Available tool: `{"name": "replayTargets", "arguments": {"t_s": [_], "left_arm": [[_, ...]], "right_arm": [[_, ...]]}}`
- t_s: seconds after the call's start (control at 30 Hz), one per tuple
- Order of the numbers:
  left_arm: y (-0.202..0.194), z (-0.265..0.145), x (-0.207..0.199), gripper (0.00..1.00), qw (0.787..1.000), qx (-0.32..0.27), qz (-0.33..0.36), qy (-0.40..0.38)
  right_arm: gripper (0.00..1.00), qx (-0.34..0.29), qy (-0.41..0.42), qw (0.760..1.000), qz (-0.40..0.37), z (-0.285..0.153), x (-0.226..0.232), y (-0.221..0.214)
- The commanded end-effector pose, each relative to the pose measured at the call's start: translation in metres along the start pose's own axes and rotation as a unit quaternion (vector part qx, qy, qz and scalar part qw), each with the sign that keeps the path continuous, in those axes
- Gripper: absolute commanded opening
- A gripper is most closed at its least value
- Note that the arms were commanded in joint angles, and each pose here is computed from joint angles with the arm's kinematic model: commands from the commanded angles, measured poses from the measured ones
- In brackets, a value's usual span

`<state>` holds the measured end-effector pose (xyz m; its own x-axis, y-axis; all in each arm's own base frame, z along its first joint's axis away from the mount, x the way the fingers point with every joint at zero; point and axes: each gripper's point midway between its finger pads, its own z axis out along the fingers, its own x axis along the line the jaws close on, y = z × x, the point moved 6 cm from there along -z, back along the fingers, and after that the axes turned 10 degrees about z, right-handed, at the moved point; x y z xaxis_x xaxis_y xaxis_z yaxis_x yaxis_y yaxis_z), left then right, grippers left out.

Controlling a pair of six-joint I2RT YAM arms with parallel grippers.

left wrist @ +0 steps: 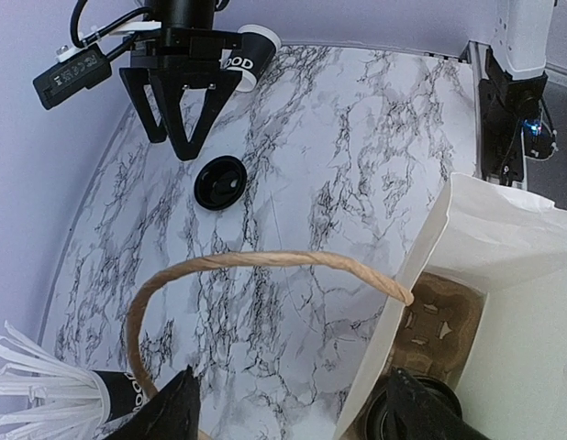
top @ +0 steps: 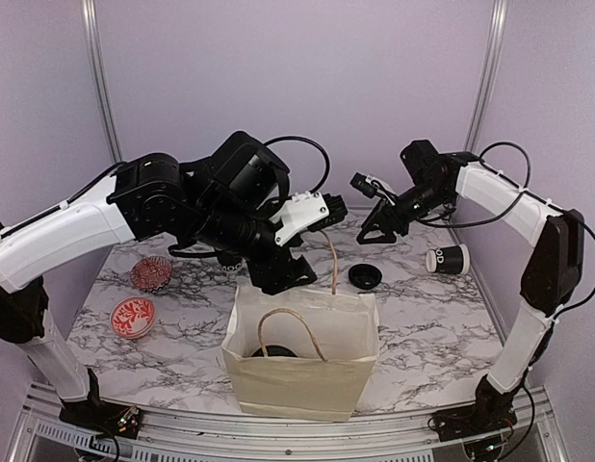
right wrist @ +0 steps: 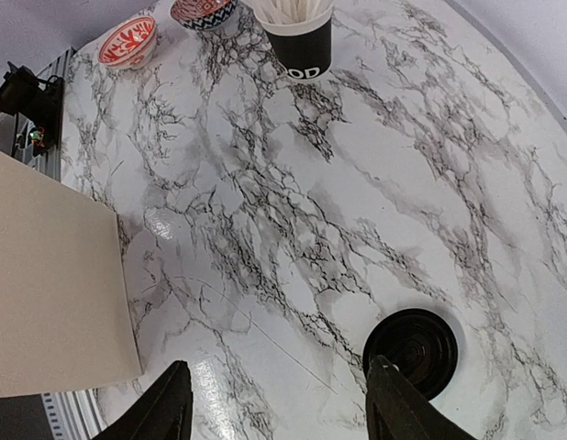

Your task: Pack the takeout coffee

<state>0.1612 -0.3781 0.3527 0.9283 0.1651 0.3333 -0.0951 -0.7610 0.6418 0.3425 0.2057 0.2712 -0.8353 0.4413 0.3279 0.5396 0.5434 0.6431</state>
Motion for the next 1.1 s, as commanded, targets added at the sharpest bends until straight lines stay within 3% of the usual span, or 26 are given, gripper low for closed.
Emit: {"name": "replayTargets", "arguments": {"t_s": [0.0,0.13,0.37,0.47,0.53,0.63,0.83,0.9,1.03,1.07], "left_arm": [[0.002,-0.02,0.007,0.69,1.0,-0.015,0.0,0.01],[0.003,-0.026,0.015,0.63,0.999,-0.021,-0.018,0.02],[0.014,-0.063,0.029,0.61,0.993,-0.088,-0.081,0.007],[0.009,-0.061,0.035,0.64,0.99,-0.083,-0.109,0.016],[0.006,-0.053,0.034,0.72,0.989,-0.08,-0.122,0.009],[0.005,-0.042,0.026,0.73,0.989,-0.079,-0.125,-0.031],[0.005,-0.03,0.024,0.49,0.985,-0.086,-0.127,-0.073],[0.005,-0.026,0.027,0.36,0.983,-0.09,-0.131,-0.089],[0.008,-0.02,0.038,0.0,0.982,-0.095,-0.136,-0.09],[0.009,-0.02,0.041,0.0,0.982,-0.099,-0.136,-0.084]], "right_arm": [[0.62,-0.022,-0.002,1.0,-0.01,-0.017,0.012,0.012],[0.62,-0.023,-0.002,1.0,-0.009,-0.019,0.014,0.01],[0.62,-0.027,-0.006,1.0,-0.012,-0.023,0.018,0.008],[0.62,-0.027,-0.004,1.0,-0.012,-0.022,0.018,0.007],[0.62,-0.027,-0.003,1.0,-0.011,-0.021,0.018,0.007],[0.62,-0.027,-0.003,1.0,-0.011,-0.021,0.017,0.007],[0.61,-0.025,-0.004,1.0,-0.011,-0.02,0.017,0.005],[0.6,-0.024,-0.004,1.0,-0.01,-0.019,0.016,0.004],[0.59,-0.021,-0.006,1.0,-0.01,-0.018,0.015,0.002],[0.59,-0.02,-0.008,1.0,-0.01,-0.018,0.015,0.002]]}}
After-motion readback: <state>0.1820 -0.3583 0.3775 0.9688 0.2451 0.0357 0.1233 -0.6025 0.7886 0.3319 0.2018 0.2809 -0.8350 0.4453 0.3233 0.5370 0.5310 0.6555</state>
